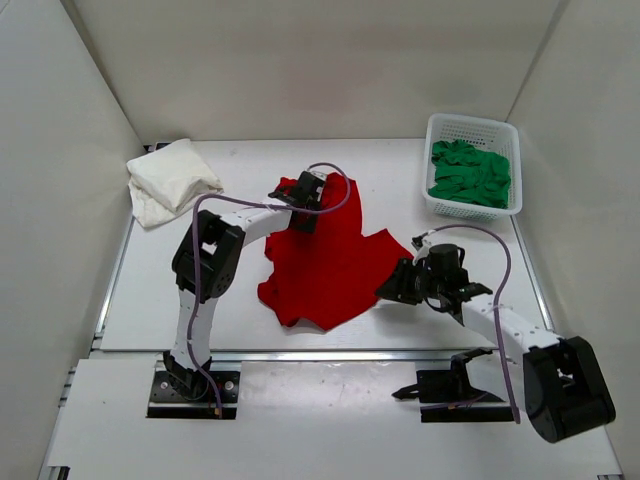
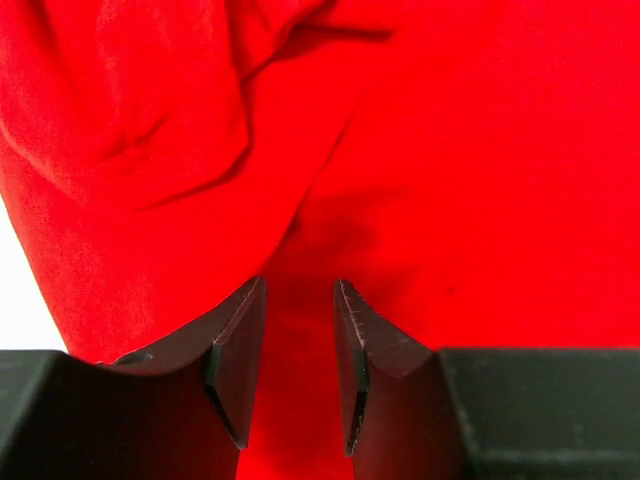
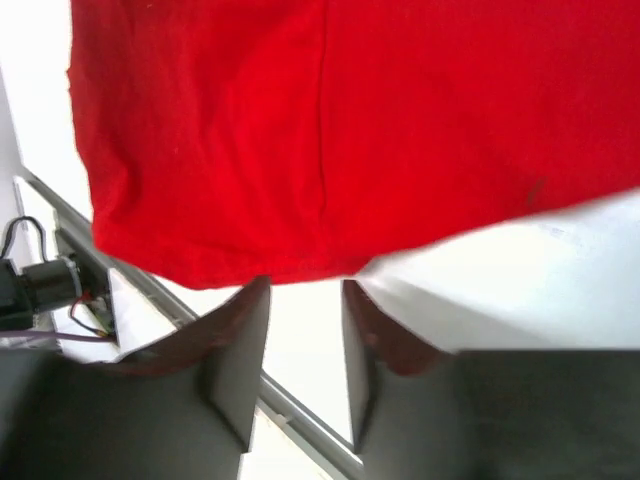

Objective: Fold and stack the t-shirts
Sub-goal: Flatten out the tshirt

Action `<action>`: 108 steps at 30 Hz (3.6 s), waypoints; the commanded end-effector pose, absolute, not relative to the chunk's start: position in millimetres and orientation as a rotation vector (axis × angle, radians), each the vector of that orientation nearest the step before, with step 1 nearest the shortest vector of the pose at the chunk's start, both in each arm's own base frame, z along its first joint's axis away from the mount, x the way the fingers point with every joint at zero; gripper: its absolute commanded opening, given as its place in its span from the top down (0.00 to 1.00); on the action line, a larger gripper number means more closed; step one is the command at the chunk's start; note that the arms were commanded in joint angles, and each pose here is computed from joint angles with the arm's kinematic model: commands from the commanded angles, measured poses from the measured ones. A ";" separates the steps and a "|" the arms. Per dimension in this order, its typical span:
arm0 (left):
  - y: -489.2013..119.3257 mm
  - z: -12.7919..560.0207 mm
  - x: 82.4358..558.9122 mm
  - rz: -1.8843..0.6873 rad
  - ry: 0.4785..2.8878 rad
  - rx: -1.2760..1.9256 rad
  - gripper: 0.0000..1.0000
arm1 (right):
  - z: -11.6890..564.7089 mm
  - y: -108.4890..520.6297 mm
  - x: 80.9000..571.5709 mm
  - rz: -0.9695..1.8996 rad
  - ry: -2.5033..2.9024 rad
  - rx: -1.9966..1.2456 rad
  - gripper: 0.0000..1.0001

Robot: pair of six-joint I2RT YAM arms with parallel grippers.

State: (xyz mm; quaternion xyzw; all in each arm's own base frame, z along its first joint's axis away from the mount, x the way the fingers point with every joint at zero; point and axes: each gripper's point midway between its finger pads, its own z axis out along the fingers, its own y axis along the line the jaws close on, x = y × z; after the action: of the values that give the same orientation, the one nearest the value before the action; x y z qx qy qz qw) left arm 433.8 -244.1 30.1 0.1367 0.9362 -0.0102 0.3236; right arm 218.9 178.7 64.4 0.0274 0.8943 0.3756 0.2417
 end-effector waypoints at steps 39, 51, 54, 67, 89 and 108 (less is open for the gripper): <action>-203.3 118.8 458.5 -0.109 2.263 0.258 0.86 | 24.8 172.8 258.2 0.931 2.387 0.332 0.81; -234.1 63.5 470.4 0.221 2.301 0.441 0.64 | 41.3 158.8 258.4 0.953 2.316 0.317 0.68; -234.3 67.7 473.1 0.203 2.281 0.407 0.64 | 41.9 156.6 258.6 0.951 2.313 0.324 0.68; -212.2 92.9 467.7 0.018 2.214 0.294 0.63 | 23.1 162.7 256.2 0.953 2.397 0.315 0.57; -222.9 68.7 470.1 0.012 2.279 0.424 0.58 | 25.6 162.6 257.7 0.981 2.384 0.309 0.58; -225.4 47.2 487.5 0.093 2.404 0.411 0.66 | 43.3 159.1 266.2 1.004 2.339 0.308 0.57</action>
State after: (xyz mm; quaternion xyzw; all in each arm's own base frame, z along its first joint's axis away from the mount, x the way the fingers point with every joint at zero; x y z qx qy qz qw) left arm 483.0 -224.5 38.3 0.1635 0.9238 0.0300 0.3448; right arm 256.8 162.1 33.1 0.1225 0.8784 0.3790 0.2643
